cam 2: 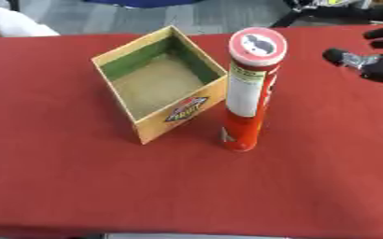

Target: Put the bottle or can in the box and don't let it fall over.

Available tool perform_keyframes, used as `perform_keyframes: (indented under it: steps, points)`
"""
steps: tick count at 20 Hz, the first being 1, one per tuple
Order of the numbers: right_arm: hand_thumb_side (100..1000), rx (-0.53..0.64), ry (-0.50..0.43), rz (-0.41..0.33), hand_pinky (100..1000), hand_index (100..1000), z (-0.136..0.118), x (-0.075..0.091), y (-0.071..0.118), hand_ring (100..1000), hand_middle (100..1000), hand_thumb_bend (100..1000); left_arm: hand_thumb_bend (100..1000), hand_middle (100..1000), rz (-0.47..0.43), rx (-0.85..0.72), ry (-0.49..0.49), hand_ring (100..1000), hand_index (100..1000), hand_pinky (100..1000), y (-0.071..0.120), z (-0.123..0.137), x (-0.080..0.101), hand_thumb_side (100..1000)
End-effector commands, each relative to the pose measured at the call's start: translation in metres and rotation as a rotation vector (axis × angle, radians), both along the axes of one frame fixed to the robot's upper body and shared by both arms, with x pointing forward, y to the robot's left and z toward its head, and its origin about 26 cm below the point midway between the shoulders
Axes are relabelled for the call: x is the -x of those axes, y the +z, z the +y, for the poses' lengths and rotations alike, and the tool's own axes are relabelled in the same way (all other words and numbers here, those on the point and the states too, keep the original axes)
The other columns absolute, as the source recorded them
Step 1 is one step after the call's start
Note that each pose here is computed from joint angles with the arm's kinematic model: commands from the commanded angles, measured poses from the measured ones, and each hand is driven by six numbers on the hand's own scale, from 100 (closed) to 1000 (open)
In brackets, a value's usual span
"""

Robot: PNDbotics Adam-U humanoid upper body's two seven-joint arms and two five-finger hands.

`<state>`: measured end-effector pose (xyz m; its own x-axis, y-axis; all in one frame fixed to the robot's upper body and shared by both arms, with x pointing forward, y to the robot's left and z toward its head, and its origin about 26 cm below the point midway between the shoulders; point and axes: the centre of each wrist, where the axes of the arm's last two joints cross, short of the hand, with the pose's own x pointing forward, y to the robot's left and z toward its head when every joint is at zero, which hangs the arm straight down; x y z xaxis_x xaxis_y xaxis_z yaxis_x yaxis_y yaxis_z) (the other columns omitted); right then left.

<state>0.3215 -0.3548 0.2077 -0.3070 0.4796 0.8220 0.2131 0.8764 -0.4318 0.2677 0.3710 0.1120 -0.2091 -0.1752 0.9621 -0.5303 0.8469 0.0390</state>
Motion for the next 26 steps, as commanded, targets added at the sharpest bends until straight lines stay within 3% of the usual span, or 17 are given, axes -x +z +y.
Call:
perform_keyframes:
  steps: [1,12,26]
  points:
    - [217,0.048,0.023,-0.033,767,818,-0.001,0.008,0.016,730,823,815,466,765,-0.017,-0.037,0.007,831,788,711,0.01,0.006,0.001,757]
    - [264,0.066,0.126,0.024,778,870,0.002,0.023,0.002,772,871,871,465,766,-0.018,-0.038,0.008,831,789,711,0.01,0.007,0.001,757]
    - [281,0.082,0.258,0.059,783,891,0.012,0.028,-0.009,794,898,892,465,766,-0.017,-0.037,0.005,831,789,711,0.01,0.006,0.001,757]
